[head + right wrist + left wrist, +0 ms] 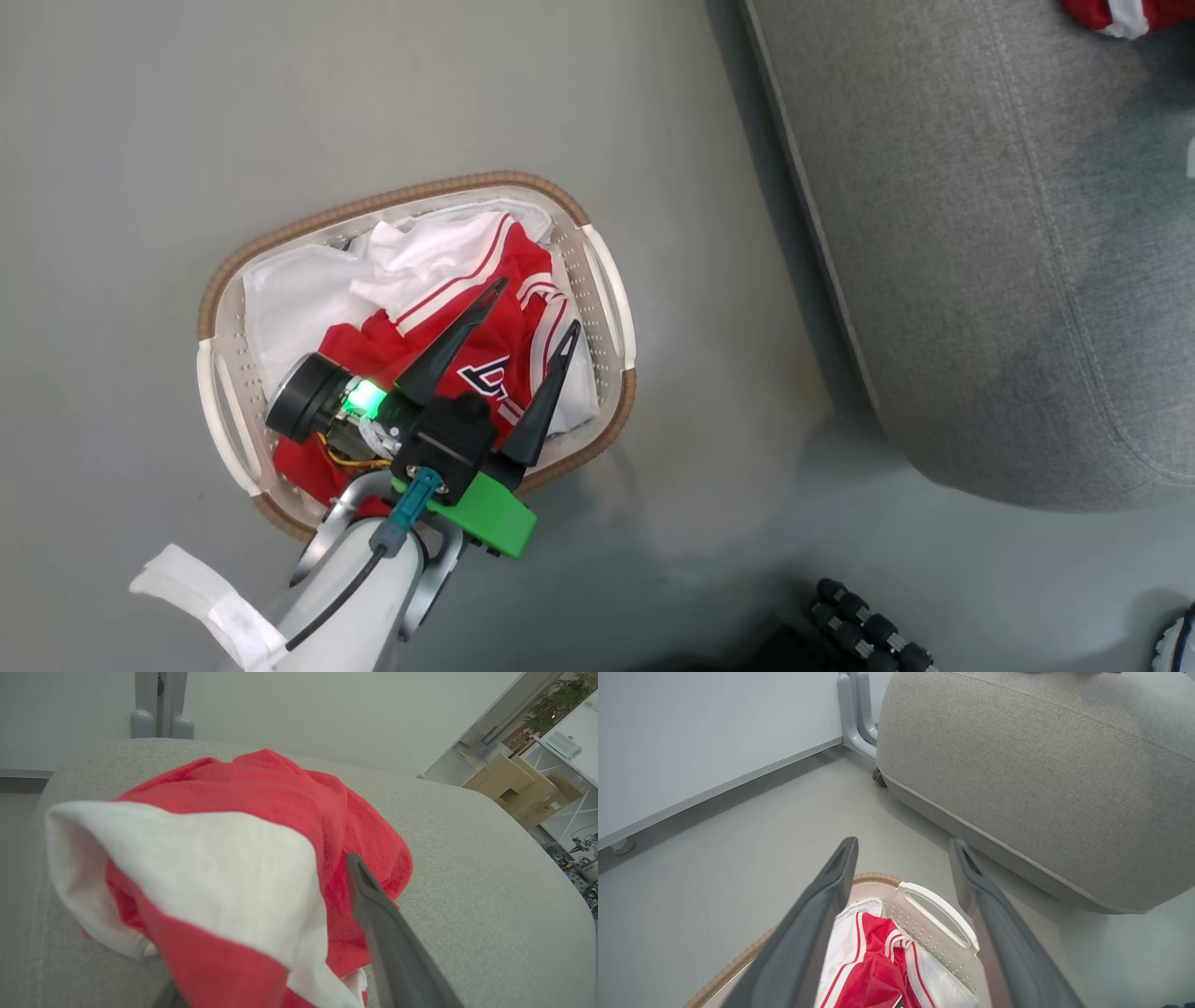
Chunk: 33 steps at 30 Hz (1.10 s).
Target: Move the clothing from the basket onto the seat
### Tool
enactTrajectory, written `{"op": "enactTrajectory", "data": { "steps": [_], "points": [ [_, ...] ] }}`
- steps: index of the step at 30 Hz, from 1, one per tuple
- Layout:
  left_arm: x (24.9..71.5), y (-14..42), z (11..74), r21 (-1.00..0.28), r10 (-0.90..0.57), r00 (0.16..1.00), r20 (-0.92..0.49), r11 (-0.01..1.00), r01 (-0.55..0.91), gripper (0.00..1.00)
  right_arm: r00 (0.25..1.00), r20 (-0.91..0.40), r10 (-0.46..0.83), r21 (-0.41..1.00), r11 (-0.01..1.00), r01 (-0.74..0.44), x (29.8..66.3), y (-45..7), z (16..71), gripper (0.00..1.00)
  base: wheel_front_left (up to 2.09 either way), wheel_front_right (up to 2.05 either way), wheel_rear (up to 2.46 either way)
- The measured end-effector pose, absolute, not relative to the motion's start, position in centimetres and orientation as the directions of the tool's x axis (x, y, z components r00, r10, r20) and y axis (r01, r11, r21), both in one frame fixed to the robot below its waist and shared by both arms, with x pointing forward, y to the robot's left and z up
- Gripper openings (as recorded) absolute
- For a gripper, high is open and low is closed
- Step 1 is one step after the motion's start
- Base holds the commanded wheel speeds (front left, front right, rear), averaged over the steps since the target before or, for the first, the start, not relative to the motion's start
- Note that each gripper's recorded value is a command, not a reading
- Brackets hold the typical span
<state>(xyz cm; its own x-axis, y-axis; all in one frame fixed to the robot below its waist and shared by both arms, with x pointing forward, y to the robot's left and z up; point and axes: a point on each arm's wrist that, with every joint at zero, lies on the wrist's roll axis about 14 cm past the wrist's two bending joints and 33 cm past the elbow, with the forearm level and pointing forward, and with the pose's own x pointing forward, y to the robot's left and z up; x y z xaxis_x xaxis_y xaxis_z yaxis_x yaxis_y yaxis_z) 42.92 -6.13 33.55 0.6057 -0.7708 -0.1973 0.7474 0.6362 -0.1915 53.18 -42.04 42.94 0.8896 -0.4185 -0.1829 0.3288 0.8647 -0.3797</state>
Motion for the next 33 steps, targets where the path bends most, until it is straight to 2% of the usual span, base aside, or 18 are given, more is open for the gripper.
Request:
{"op": "enactTrajectory", "data": {
  "steps": [17,24,33],
  "points": [
    [45.0,-5.9,39.1,-0.158,-0.72,0.688,-0.087,0.692,0.704,1.0,0.93,-0.13,-0.343,-0.351,0.894,0.281,48.1,-39.3,45.6,1.0,0.0,0.0,0.0],
    [46.0,-3.4,43.0,-0.169,-0.619,0.785,-0.03,0.777,0.607,1.0,0.967,-0.057,-0.25,-0.315,0.923,0.22,49.0,-36.4,48.8,1.0,0.0,0.0,0.0],
    [44.2,2.6,45.1,-0.154,-0.459,0.888,-0.033,0.88,0.449,1.0,0.992,0.006,-0.128,-0.212,0.969,0.126,49.6,-30.9,51.4,1.0,0.0,0.0,0.0]
  ]
}}
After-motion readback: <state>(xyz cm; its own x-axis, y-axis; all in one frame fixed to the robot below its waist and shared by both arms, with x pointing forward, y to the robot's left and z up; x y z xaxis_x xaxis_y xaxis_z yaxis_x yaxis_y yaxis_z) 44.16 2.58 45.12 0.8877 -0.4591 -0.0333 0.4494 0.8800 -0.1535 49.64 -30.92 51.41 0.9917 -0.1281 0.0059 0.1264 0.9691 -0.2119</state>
